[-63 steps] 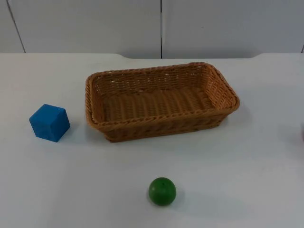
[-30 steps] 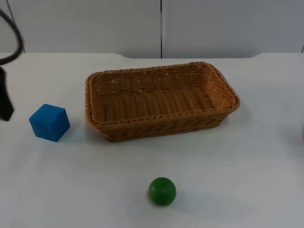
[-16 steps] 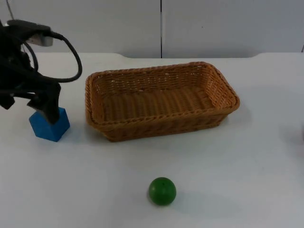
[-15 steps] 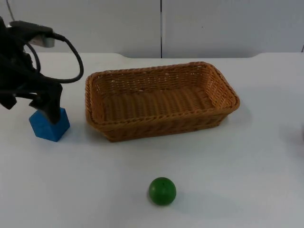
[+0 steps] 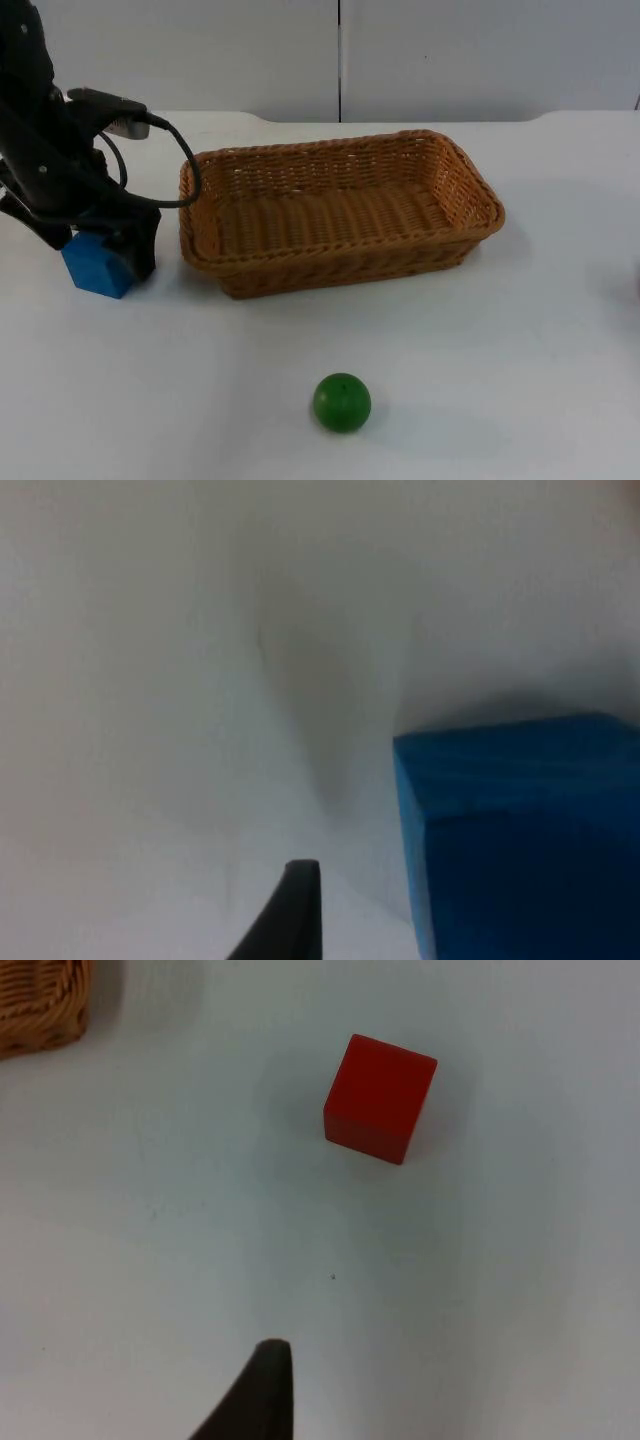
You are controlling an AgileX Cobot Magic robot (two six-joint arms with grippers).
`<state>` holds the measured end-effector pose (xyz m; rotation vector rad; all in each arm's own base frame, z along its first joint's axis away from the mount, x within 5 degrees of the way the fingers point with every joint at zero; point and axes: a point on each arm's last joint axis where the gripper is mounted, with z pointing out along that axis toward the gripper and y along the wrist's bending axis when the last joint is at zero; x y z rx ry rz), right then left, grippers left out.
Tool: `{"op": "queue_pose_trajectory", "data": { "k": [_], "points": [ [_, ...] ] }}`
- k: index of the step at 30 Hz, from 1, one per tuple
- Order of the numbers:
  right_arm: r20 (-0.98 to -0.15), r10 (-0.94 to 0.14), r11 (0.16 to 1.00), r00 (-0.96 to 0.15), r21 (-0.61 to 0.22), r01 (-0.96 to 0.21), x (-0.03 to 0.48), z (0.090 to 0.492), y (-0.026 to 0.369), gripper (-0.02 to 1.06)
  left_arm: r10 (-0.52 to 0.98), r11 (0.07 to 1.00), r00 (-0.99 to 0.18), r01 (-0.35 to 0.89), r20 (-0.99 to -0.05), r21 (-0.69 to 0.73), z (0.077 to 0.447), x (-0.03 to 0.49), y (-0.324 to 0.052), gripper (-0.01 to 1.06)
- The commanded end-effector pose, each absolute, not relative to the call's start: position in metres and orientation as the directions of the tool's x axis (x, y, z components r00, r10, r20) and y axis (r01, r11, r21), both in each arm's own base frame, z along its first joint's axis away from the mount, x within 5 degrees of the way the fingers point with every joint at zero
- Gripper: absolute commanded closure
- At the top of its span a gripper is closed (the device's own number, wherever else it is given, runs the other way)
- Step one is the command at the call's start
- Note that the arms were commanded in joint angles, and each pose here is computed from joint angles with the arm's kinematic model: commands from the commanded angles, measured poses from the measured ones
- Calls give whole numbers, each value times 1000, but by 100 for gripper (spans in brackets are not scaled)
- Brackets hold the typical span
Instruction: Place all geometric objects except the red cube into the basket.
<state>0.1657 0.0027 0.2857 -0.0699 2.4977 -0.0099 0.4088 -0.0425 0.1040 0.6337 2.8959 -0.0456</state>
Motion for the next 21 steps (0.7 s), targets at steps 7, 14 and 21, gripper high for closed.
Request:
{"op": "queue_pose_trajectory", "data": {
  "k": [7, 14, 21],
  "points": [
    [-615, -53, 999, -787, -28, -46, 167, 288, 2, -1, 423, 902, -888, 432, -178, -9, 94, 411, -47, 31],
    [-615, -53, 999, -787, -28, -46, 167, 288, 2, -1, 451, 891, -888, 454, -87, -13, 105, 401, -44, 105],
    [-615, -53, 999, -787, -28, -46, 167, 288, 2, -1, 380, 924, -901, 378, -209, 52, 189, 389, -40, 105]
  ]
}}
